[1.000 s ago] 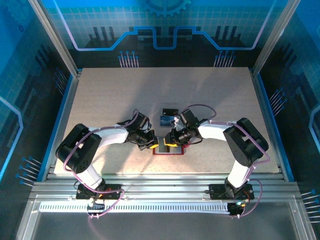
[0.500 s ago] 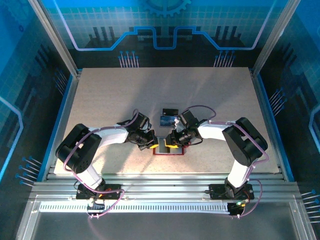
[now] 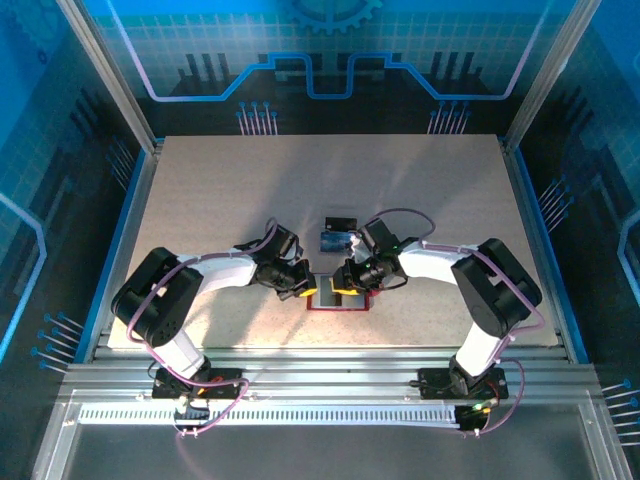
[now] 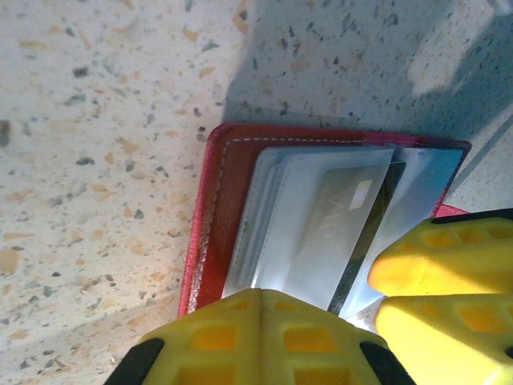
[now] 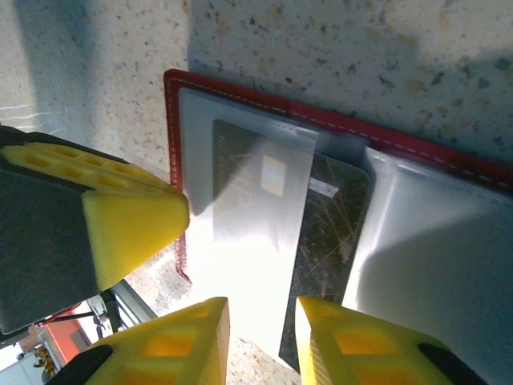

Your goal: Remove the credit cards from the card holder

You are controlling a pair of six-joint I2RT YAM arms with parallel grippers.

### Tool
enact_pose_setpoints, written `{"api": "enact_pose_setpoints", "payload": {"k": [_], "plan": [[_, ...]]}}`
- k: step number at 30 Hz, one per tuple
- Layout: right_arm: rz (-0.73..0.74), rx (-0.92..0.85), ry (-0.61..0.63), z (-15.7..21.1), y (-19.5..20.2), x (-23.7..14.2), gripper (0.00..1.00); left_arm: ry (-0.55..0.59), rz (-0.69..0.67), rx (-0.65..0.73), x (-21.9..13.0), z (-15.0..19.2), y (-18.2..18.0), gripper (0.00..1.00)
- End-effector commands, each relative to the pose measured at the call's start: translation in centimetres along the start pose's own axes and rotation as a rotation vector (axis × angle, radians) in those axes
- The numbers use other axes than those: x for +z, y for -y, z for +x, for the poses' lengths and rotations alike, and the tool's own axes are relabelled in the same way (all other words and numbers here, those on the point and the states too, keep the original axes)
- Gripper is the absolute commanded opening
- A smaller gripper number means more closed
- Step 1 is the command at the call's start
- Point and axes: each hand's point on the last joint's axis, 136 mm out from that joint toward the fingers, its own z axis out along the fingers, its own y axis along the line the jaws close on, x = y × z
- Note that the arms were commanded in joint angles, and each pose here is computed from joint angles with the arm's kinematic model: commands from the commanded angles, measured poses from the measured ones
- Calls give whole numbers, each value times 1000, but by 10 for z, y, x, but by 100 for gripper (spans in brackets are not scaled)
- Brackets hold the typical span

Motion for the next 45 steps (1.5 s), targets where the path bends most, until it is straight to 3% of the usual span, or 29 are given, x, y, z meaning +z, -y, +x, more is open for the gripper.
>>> {"api": "enact_pose_setpoints", "payload": {"k": [1, 45], "plan": [[-8, -9, 21, -4, -8, -11, 28, 3, 17, 41, -4, -1, 15, 4], [-50, 75, -2, 3, 25, 1, 27, -53, -78, 39, 18, 9, -3, 3]]}}
